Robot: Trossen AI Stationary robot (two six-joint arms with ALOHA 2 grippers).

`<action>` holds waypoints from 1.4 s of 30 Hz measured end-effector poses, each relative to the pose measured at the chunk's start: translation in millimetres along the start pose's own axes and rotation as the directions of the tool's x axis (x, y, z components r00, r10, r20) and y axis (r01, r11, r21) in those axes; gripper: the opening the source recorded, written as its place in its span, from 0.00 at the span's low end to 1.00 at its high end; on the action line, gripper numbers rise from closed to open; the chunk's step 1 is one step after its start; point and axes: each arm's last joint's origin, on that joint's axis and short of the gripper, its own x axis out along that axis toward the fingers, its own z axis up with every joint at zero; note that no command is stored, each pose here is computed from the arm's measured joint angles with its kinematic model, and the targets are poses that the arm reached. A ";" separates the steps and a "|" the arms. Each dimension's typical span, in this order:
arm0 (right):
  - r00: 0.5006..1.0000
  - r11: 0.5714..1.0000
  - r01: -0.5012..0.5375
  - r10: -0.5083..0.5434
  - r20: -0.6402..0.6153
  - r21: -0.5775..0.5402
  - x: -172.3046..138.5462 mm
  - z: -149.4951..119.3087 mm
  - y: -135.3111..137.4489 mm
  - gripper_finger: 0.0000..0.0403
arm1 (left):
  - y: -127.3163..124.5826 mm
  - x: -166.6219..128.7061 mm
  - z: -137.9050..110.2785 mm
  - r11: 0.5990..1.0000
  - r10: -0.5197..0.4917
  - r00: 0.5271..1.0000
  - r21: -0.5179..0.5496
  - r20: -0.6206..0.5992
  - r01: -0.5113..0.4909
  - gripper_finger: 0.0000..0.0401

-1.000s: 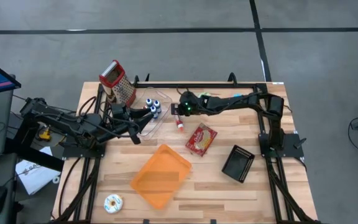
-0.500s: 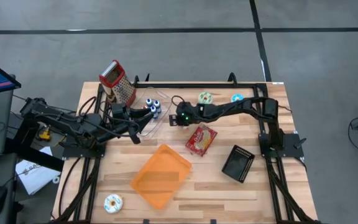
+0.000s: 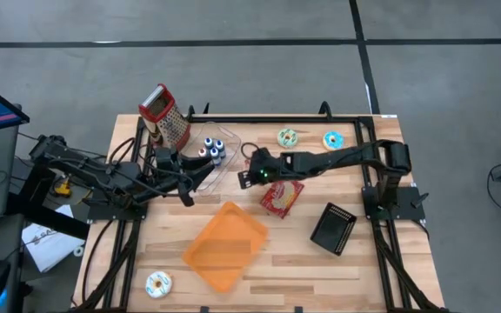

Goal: Pick & Place Food Item
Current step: Put the orange food coloring bottle into the transparent bin

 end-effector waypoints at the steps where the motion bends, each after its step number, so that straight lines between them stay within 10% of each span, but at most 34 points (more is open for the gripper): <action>1: 1.000 1.000 0.001 -0.001 -0.009 0.004 -0.2 3.2 -2.4 0.01 | 0.0 0.0 0.1 1.000 0.000 1.000 -0.002 0.001 0.000 0.37; 17: 0.984 0.986 0.157 -0.152 -0.089 0.062 6.4 20.7 -35.2 0.63 | -1.1 -0.8 -0.4 1.000 -0.013 1.000 0.009 -0.005 0.014 0.37; 42: 0.957 0.967 0.253 -0.244 -0.157 0.037 45.7 6.3 -55.9 0.56 | -1.2 -0.8 -0.2 1.000 -0.014 1.000 0.017 -0.004 0.014 0.37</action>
